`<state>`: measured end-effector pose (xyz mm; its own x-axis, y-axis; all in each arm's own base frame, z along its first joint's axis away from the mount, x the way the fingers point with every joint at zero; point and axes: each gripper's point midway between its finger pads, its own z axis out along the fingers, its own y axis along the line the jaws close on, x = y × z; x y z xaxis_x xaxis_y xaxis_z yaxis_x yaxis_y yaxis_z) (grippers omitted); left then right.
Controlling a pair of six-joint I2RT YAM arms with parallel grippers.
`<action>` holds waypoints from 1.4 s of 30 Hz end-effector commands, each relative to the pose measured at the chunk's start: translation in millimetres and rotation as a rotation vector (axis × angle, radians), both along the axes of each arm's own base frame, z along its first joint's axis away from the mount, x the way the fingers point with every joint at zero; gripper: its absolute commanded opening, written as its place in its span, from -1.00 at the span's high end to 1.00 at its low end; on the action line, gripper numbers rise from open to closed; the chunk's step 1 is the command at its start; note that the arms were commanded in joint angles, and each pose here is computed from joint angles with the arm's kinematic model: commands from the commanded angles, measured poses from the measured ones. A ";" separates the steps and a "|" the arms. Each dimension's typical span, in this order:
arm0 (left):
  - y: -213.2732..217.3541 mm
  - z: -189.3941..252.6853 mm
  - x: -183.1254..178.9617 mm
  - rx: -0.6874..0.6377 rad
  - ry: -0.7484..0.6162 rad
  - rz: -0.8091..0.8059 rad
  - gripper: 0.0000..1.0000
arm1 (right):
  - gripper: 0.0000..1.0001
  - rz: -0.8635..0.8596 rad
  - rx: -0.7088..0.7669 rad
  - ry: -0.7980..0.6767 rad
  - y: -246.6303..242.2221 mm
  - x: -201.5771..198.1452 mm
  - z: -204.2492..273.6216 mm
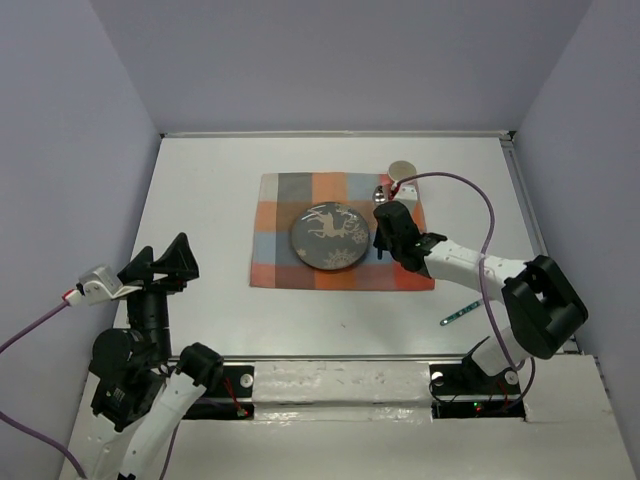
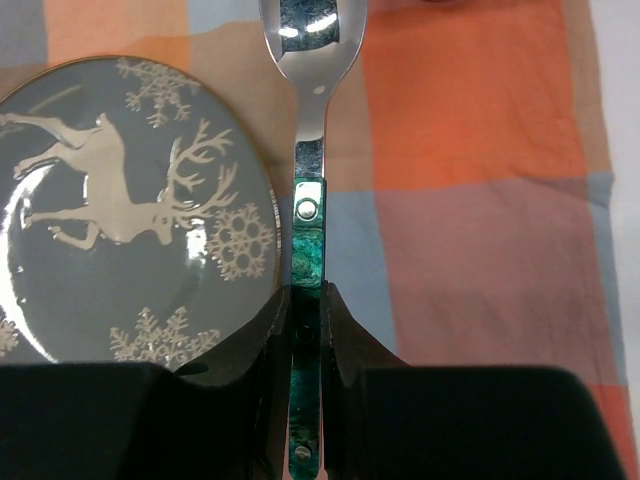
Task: Set the dinner table for one person
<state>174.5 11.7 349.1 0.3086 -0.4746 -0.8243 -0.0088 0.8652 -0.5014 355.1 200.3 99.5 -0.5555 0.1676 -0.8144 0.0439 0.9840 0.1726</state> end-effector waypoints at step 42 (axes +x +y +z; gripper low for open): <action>-4.4 9.7 3.4 0.011 -0.026 -0.012 -0.98 | -0.18 0.053 0.004 0.070 -6.2 20.6 -12.9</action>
<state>175.8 8.1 349.1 0.2992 -0.4705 -0.8301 0.0041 0.8706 -0.4919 364.3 191.5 37.1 -0.6897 0.0619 -0.7215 -0.0102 0.9954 0.0951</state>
